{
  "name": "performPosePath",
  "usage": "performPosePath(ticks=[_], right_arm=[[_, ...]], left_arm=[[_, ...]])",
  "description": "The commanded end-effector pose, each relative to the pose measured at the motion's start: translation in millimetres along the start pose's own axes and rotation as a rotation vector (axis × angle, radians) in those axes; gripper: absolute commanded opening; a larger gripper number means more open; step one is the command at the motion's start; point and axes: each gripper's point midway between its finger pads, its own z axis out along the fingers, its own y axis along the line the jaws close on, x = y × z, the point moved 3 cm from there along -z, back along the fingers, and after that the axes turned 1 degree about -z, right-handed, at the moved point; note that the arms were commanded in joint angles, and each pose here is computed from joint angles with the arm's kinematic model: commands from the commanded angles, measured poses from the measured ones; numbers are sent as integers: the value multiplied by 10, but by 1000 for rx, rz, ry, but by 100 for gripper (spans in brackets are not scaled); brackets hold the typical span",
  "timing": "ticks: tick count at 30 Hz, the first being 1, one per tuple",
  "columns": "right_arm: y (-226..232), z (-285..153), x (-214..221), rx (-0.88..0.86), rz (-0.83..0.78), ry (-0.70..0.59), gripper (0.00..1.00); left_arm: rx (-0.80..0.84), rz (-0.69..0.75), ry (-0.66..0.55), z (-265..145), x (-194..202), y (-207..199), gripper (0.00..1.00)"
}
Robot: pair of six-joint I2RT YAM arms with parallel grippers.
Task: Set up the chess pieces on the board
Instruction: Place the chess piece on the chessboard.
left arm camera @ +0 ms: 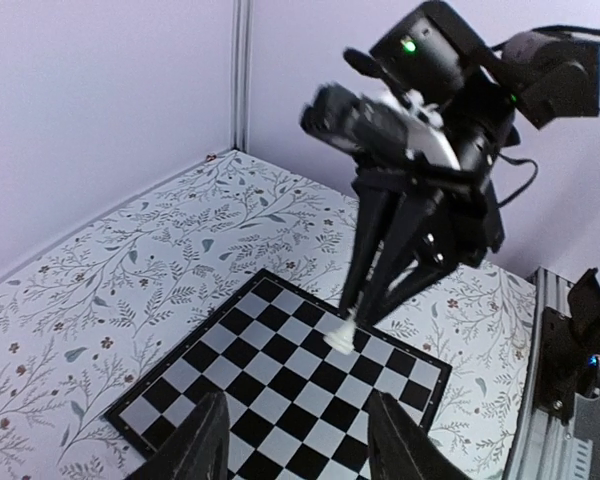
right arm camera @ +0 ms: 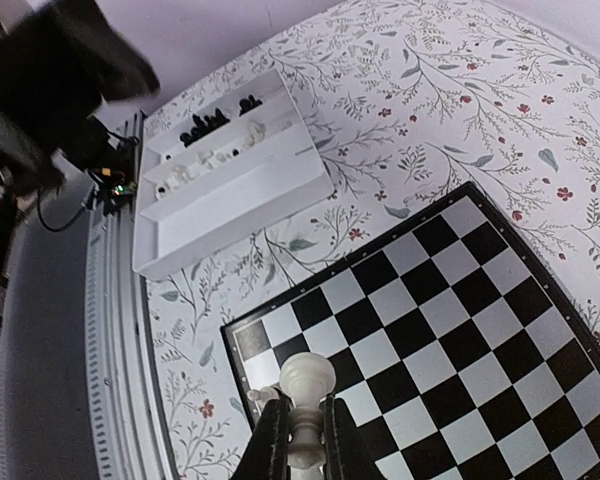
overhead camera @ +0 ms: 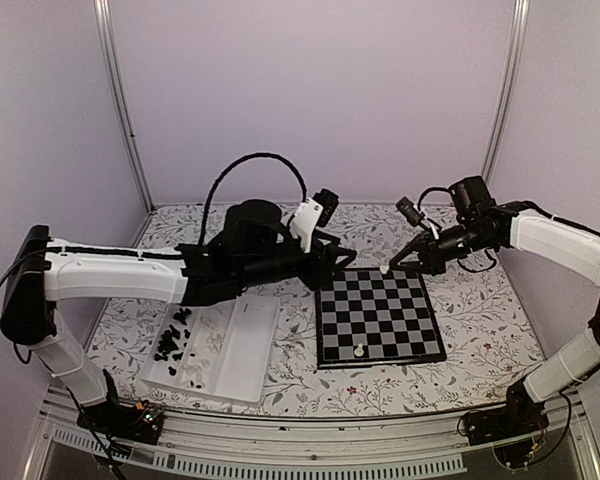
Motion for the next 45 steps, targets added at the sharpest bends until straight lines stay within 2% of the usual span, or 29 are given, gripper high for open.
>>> performPosePath(ticks=[1, 5, 11, 15, 41, 45], right_arm=[[87, 162, 544, 138, -228, 239, 2], [242, 346, 866, 165, -363, 366, 2], [408, 570, 1184, 137, -478, 484, 2], [457, 698, 1330, 147, -540, 538, 2], [362, 952, 1380, 162, -540, 613, 7], [340, 966, 1393, 169, -535, 622, 18]], left_arm=[[-204, 29, 79, -342, 45, 357, 50], [-352, -43, 113, -593, 108, 696, 51], [-414, -189, 77, -913, 160, 1036, 52], [-425, -226, 44, -1039, 143, 1116, 52], [-418, -241, 83, -1022, 355, 1157, 53], [-414, -242, 85, -1020, 359, 1151, 52]])
